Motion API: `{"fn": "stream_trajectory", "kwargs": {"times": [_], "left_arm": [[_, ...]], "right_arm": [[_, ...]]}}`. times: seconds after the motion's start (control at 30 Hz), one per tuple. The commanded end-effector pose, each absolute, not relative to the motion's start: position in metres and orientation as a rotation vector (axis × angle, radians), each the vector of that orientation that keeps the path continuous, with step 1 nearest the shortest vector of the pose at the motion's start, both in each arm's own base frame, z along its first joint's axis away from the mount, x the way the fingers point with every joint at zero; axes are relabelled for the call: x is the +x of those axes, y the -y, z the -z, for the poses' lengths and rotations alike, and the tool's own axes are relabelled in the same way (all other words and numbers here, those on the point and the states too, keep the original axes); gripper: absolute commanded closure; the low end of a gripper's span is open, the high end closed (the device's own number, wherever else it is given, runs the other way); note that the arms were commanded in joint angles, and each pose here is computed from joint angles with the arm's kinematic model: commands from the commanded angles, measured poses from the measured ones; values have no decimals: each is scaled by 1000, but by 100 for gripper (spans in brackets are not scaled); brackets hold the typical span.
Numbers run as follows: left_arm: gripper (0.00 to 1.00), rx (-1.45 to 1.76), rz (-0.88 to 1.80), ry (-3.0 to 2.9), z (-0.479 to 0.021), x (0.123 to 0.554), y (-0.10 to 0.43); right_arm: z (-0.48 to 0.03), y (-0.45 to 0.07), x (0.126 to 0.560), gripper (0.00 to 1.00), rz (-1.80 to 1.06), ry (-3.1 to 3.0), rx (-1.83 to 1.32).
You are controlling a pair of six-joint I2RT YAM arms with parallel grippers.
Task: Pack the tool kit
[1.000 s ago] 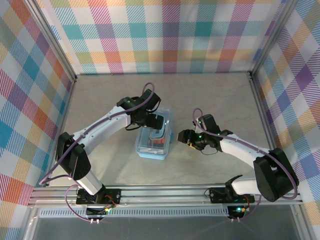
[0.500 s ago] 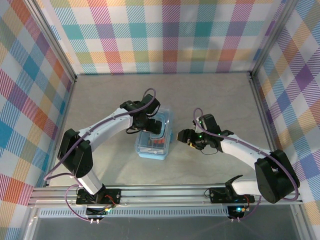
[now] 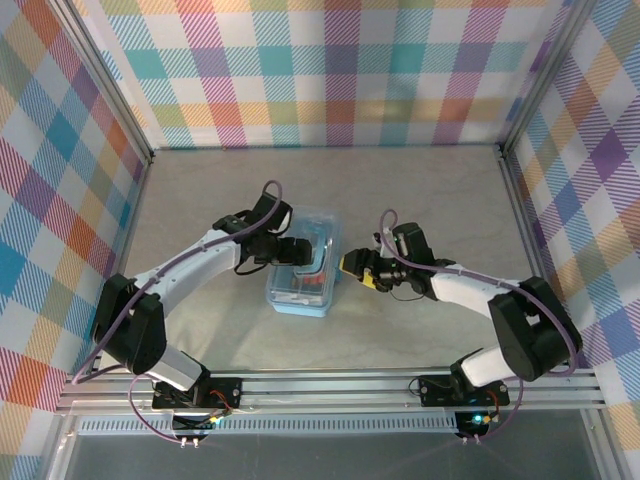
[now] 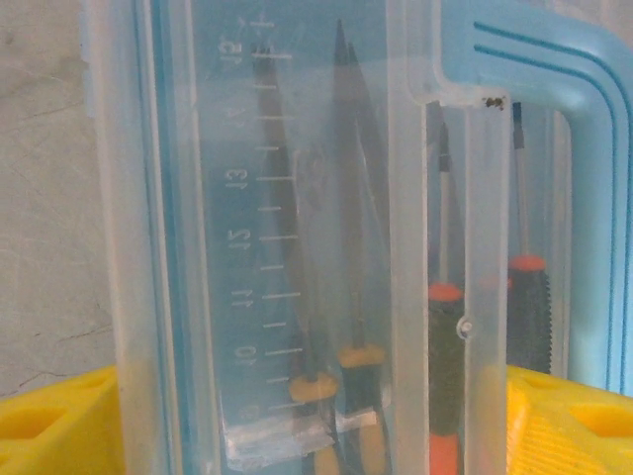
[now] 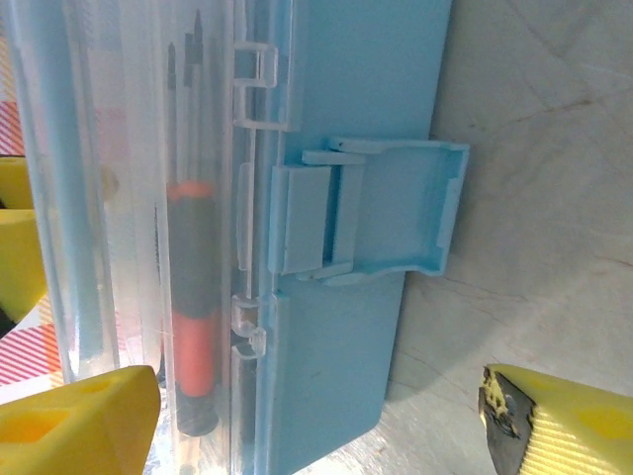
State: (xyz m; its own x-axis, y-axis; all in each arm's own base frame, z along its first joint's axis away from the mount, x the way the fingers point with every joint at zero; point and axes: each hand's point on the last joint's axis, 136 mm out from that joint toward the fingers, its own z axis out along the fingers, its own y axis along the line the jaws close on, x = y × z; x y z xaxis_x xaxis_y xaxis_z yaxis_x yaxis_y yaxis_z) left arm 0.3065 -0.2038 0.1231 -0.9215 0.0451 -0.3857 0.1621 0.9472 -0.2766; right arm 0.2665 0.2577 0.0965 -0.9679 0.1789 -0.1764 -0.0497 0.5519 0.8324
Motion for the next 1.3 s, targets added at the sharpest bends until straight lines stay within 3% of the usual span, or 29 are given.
{"fn": "stream_trajectory", "kwargs": {"times": [0.0, 0.47, 1.27], "left_arm": [[20, 4, 293, -2913, -71, 279, 160], [21, -63, 388, -2891, -77, 275, 143], [29, -117, -91, -3065, -29, 264, 98]], "right_arm": [[-123, -271, 281, 15, -1486, -2443, 44], [-115, -288, 296, 13, -1621, -2411, 16], [-90, -298, 323, 8, -1738, -2378, 115]]}}
